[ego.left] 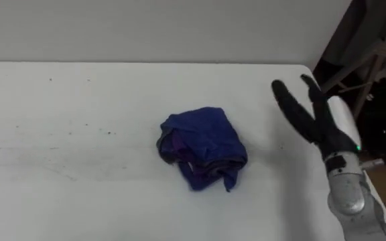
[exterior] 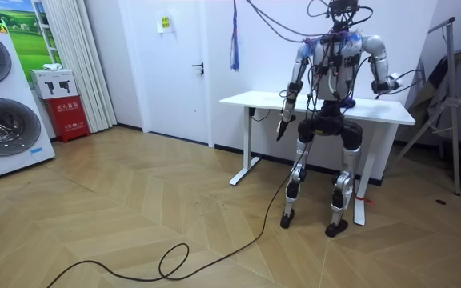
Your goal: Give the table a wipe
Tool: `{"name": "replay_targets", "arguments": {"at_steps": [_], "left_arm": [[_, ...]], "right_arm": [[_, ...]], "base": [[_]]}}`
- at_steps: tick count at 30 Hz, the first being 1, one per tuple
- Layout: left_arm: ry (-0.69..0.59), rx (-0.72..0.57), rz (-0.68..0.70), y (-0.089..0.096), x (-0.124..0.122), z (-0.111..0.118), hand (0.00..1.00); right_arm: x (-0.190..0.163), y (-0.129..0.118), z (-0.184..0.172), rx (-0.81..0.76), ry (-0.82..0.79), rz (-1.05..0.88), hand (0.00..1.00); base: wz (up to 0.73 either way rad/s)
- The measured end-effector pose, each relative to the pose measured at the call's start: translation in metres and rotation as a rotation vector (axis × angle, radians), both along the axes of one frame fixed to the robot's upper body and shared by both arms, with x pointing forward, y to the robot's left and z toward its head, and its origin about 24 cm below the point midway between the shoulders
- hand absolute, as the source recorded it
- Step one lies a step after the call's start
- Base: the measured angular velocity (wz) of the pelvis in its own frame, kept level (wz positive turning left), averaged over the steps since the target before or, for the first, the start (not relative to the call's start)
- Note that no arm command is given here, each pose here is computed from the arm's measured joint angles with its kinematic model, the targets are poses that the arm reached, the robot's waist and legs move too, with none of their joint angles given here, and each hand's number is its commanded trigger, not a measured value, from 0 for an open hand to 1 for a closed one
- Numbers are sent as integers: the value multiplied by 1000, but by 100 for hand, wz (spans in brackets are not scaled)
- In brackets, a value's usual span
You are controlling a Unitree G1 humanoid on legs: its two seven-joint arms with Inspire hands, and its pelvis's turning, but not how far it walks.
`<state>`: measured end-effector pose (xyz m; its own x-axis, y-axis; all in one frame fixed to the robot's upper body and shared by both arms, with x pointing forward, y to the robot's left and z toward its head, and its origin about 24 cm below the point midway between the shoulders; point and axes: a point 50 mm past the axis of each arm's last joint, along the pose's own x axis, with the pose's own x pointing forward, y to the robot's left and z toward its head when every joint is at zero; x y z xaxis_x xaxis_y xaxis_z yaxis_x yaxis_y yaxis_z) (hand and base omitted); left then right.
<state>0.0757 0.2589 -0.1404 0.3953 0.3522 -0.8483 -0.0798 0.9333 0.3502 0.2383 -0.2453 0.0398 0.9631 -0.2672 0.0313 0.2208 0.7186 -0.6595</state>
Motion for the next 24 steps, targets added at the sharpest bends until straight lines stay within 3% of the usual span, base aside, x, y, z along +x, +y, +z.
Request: {"name": "replay_targets", "arguments": {"at_steps": [3,9,14,18,24], "left_arm": [[-3,-3,39,8,-5,2,0],[-4,19,122,30,-20,8,0],[30,50,138,41,-35,10,0],[31,81,124,50,-33,14,0],[57,107,176,60,-44,17,0]], "right_arm": [[-4,-26,11,27,-68,-127,0],[-19,-79,37,-81,-171,-353,0],[-44,-124,25,-36,-166,-619,0],[-82,-161,-12,25,-6,-854,0],[-159,-183,-69,123,304,-1147,0]], "base": [[-6],[-6],[-8],[0],[0]]}}
